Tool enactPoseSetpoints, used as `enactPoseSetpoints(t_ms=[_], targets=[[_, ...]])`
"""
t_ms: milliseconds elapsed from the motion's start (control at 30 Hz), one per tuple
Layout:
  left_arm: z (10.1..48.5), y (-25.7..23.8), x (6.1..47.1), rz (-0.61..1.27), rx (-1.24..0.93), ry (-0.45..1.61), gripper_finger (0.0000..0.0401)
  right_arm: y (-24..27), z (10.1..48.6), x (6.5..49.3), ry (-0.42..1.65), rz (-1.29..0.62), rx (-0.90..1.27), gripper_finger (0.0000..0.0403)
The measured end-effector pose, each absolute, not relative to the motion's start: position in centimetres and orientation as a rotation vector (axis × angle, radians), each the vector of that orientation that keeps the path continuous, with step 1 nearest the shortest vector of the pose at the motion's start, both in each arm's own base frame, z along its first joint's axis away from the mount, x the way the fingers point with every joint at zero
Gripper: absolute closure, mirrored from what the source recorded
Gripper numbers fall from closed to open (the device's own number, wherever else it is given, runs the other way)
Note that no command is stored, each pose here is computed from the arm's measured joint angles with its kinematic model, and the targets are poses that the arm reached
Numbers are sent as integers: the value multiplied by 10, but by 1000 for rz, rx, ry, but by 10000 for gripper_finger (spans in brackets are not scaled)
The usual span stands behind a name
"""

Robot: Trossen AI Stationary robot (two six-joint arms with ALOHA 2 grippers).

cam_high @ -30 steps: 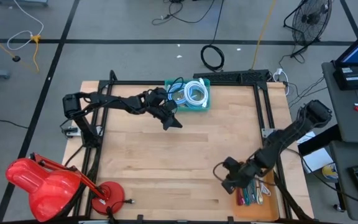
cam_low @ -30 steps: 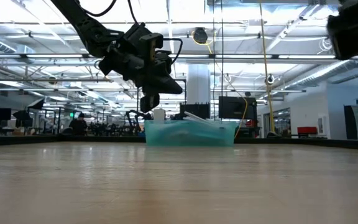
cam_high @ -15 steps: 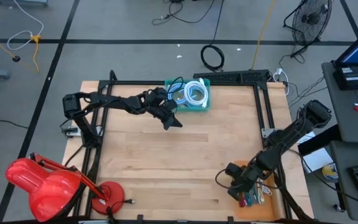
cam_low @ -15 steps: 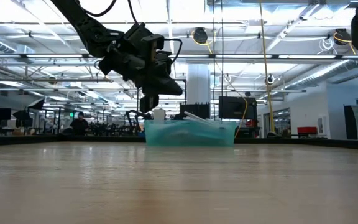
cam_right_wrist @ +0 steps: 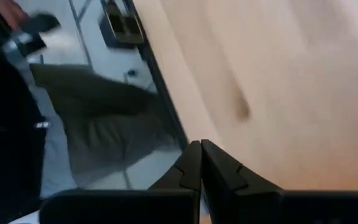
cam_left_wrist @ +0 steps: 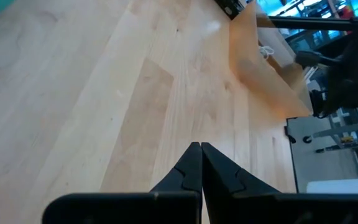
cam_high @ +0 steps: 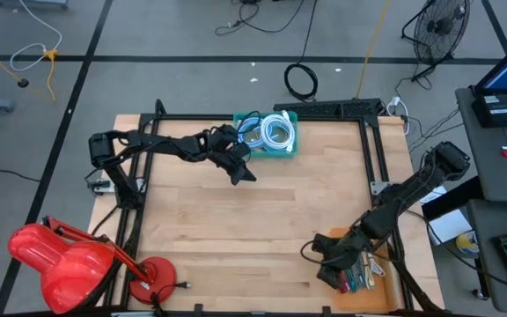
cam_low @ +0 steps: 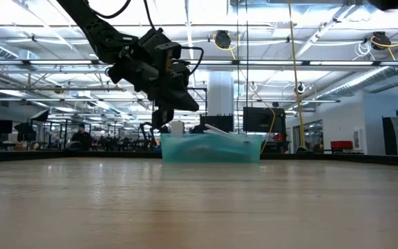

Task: Pick & Place USB Port
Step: Return to Home Position

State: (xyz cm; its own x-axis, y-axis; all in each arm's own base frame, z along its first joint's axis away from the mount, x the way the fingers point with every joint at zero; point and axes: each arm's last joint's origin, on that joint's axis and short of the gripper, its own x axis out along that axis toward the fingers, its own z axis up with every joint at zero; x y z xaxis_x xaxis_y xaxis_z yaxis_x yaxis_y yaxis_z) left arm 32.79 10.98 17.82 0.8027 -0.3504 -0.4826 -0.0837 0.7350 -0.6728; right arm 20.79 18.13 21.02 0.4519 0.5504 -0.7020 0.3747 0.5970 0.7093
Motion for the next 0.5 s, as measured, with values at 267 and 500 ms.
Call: enactPoseSetpoints(t_ms=[267,500], targets=[[181,110,330,-172,-753,611,401,129,263,246,911,118,759,403],[183,109,331,-195,-785,591,401,35,303,257,627,17,448,403]])
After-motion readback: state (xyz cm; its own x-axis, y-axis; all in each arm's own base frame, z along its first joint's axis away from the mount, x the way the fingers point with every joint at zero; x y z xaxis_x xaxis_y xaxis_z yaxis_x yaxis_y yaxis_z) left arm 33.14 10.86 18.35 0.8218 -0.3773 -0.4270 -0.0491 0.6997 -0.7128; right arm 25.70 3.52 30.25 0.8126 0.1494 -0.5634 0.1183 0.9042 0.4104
